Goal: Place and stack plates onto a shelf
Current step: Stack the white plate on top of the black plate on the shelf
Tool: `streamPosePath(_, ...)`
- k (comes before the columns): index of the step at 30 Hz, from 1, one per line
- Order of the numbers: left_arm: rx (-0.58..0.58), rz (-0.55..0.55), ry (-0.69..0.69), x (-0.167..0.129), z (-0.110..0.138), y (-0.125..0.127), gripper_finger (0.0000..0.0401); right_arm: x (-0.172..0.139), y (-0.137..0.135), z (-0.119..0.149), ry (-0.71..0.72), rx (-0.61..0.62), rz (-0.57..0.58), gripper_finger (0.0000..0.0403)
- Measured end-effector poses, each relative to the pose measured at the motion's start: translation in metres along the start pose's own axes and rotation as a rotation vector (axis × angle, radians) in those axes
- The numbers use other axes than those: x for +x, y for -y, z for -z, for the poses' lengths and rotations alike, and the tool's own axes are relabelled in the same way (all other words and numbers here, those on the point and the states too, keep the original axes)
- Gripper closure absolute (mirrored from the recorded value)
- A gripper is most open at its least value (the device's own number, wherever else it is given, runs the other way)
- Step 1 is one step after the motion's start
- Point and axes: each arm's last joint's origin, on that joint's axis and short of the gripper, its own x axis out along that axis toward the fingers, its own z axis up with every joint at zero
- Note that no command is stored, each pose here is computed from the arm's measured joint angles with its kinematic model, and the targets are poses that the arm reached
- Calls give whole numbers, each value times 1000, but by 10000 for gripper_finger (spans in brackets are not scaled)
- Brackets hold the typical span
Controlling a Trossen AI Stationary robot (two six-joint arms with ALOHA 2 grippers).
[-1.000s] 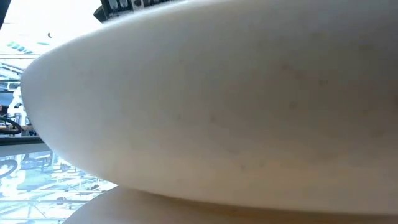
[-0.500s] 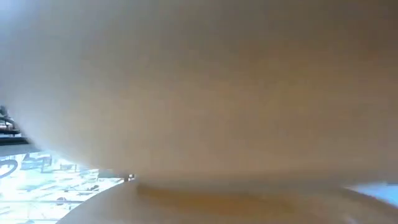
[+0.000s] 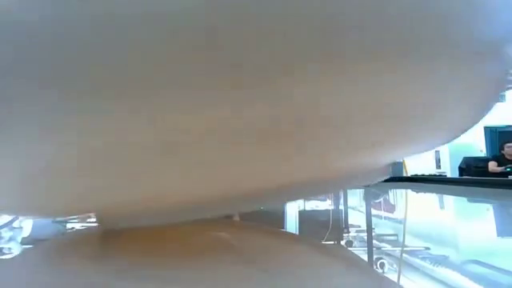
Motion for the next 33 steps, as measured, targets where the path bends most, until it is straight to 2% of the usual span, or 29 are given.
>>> streamPosePath(5, 50, -41, 42, -34, -5, -1, 392, 0, 0, 0, -2, -1, 0, 332)
streamPosePath(10, 94, -199, 194, -104, -10, -1, 392, 0, 0, 0, -1, -1, 0, 332)
streamPosePath(13, 114, -322, 315, -153, -7, -4, 392, 0, 0, 0, 0, -1, 0, 332)
streamPosePath(18, 104, -592, 555, -233, 1, -21, 392, 0, 0, 0, 1, -2, 0, 332)
streamPosePath(22, -5, -870, 819, -292, 5, -41, 392, 0, 1, 0, 1, -5, 30, 332)
streamPosePath(24, -39, -944, 926, -315, 5, -53, 390, 0, 2, 0, 0, -7, 52, 332)
streamPosePath(26, -69, -977, 984, -332, 6, -68, 388, 0, 2, 0, 1, -8, 54, 332)
streamPosePath(28, -112, -961, 1006, -343, 8, -87, 388, 0, 2, 0, 2, -9, 53, 332)
streamPosePath(33, -262, -843, 939, -348, 15, -139, 386, 0, 2, 0, 2, -8, 53, 332)
